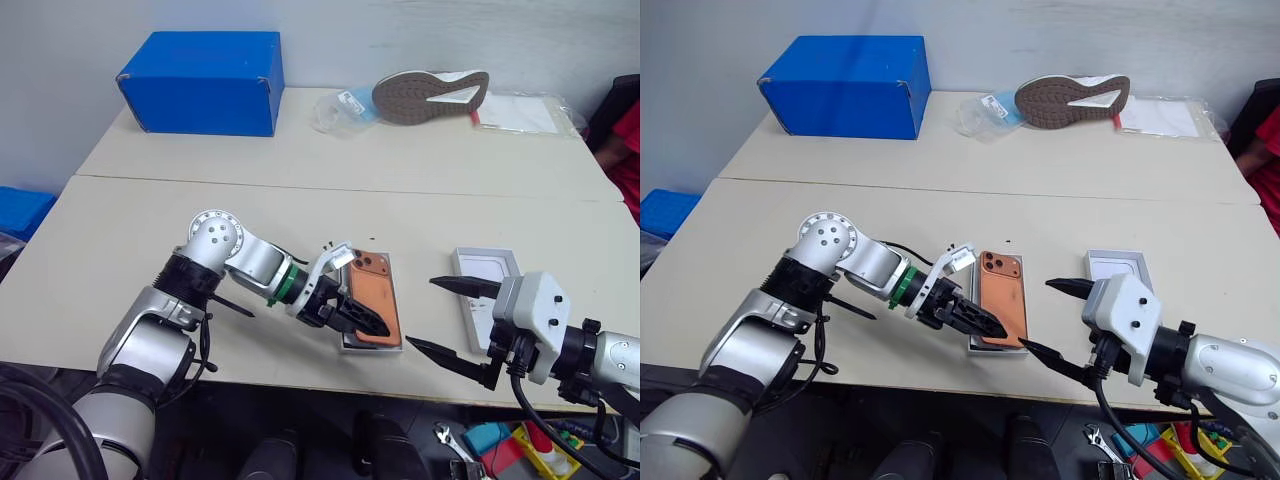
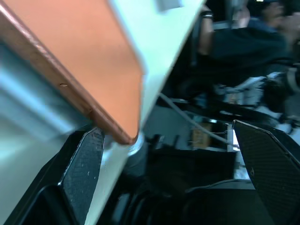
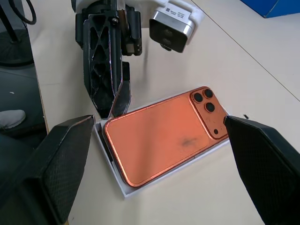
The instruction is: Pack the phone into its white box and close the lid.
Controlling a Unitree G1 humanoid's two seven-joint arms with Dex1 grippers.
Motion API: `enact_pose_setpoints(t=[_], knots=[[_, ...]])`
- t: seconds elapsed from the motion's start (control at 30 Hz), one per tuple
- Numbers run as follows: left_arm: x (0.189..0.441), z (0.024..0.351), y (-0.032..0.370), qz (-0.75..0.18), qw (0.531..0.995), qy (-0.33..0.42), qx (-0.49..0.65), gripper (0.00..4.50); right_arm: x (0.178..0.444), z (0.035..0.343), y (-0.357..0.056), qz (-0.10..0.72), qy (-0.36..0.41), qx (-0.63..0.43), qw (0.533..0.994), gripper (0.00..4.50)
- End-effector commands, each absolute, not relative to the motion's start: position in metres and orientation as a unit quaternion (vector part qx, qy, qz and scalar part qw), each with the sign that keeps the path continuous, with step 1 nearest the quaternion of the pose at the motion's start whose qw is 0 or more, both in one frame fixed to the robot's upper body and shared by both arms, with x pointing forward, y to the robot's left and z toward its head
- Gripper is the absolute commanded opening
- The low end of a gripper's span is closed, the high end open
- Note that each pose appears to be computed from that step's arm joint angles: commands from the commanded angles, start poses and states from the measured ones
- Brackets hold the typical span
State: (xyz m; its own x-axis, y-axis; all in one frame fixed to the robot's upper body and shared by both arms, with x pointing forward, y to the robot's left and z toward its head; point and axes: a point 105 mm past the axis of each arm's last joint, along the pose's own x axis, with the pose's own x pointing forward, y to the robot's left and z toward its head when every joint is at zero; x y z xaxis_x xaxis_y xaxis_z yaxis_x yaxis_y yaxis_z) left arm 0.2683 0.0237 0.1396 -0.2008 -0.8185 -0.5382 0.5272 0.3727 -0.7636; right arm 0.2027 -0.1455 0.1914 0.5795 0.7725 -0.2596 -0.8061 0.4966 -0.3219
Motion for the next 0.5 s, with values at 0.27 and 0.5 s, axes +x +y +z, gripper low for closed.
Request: enact_pose_setpoints(t=[0.27,0.5], knots=[[0.264,0.175,0.039,-0.592,0.608,0.503,-0.162,4.49,0.201,0.197,-0.14,0.463,0.02,-0.213,0.86,4.5],[0.261,0.191,0.066,-0.624,0.629,0.423,-0.188,4.49,0.203,0.196,-0.135,0.481,0.021,-0.213,0.85,4.5]])
